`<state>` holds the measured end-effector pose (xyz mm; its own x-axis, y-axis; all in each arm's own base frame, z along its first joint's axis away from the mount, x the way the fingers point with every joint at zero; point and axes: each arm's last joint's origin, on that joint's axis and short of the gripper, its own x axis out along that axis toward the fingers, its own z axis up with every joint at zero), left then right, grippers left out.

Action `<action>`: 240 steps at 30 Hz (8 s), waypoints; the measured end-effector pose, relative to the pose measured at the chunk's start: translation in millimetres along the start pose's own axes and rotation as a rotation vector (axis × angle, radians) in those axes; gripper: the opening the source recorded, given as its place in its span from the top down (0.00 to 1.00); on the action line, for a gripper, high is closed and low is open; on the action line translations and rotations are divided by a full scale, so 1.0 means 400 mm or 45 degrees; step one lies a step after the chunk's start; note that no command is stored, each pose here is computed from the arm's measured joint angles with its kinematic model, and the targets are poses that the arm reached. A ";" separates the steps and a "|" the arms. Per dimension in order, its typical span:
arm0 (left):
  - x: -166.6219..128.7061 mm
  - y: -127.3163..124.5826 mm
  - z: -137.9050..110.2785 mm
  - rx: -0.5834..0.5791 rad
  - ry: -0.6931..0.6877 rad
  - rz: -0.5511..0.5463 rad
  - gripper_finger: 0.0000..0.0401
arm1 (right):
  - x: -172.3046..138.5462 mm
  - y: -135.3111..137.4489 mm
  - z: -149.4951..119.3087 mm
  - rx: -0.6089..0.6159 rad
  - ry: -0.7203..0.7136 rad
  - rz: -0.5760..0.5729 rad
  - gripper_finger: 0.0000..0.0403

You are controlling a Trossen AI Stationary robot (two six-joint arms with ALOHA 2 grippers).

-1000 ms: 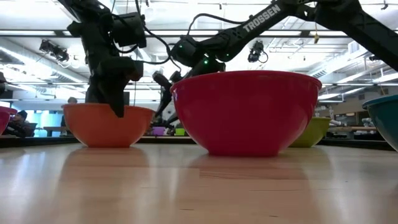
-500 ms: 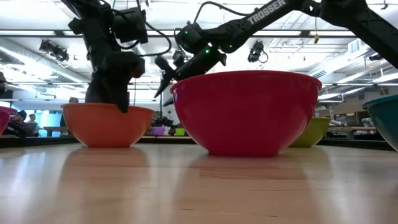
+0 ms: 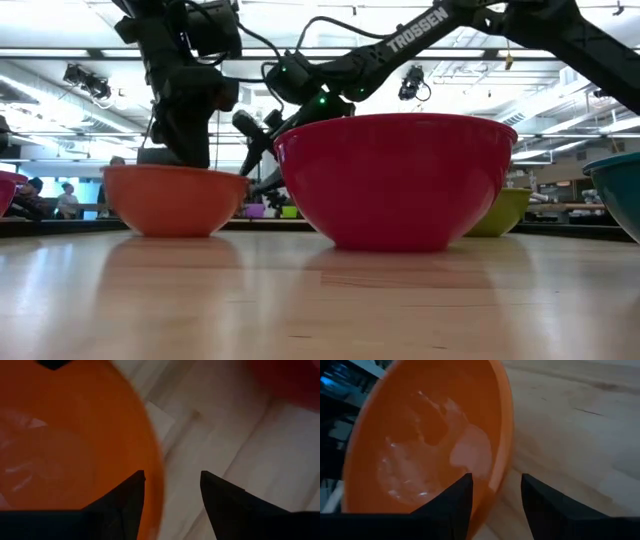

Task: Nest bowls inside each other
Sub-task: Stack the orange bowl into the red bowl, then stack the green bowl into the orange bowl, then stack the blue bowl into the green bowl

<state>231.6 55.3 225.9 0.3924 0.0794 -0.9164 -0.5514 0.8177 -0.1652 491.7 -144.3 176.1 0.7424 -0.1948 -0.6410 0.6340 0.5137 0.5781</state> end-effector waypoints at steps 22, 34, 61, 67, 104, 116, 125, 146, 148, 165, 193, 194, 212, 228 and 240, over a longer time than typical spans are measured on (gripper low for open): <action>-0.076 -0.001 0.002 -0.075 -0.208 -0.091 0.52 | -0.003 -0.020 0.019 -0.136 0.026 0.003 0.94; -0.263 0.033 -0.054 -0.214 -0.690 -0.093 0.52 | -0.196 -0.042 0.193 -0.168 -0.098 0.021 0.94; -0.293 0.014 0.008 -0.107 -1.063 -0.060 0.52 | -0.771 -0.071 -0.007 -0.334 0.023 0.155 0.94; -0.262 -0.008 0.054 -0.099 -1.104 -0.150 0.52 | -0.739 -0.114 -0.142 -0.305 0.108 0.019 0.94; -0.205 -0.221 -0.040 -0.017 -0.943 -0.348 0.52 | -0.741 -0.193 -0.222 -0.051 -0.076 -0.428 0.49; -0.190 -0.258 -0.092 -0.012 -0.877 -0.287 0.52 | -0.641 -0.315 -0.167 -0.322 0.275 -0.710 0.49; -0.185 -0.250 -0.095 -0.043 -0.889 -0.207 0.52 | -0.555 -0.398 -0.141 -0.400 0.444 -0.839 0.52; -0.171 -0.231 -0.105 -0.145 -0.828 -0.119 0.52 | -0.731 -0.096 -0.144 -0.509 0.149 -0.353 0.94; -0.171 -0.231 -0.105 -0.144 -0.829 -0.116 0.52 | -0.733 -0.051 -0.171 -0.521 0.140 -0.254 0.94; -0.172 -0.234 -0.108 -0.139 -0.829 -0.121 0.52 | -0.550 0.096 -0.460 -0.677 0.382 -0.134 0.85; -0.189 -0.292 -0.233 -0.105 -0.724 -0.211 0.52 | -0.796 -0.028 -0.642 -0.404 0.752 -0.439 0.37; -0.189 -0.292 -0.232 -0.108 -0.731 -0.206 0.52 | -0.787 -0.044 -0.657 -0.418 0.761 -0.470 0.37; -0.194 -0.293 -0.225 -0.139 -0.815 -0.183 0.52 | -0.731 -0.099 -0.715 -0.334 0.994 -0.346 0.91; -0.189 -0.277 -0.198 -0.181 -0.886 -0.102 0.52 | -0.789 0.009 -0.389 -0.288 0.257 -0.107 0.95; -0.192 -0.289 -0.176 -0.173 -0.823 -0.260 0.52 | -0.614 -0.140 -0.324 -0.098 0.357 -0.426 0.72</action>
<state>213.3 -85.2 289.7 0.8350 0.2902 -0.4675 -0.4908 0.7769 -0.3943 245.7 -16.8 235.6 0.4047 -0.1320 -0.9048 0.8034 0.5239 0.2829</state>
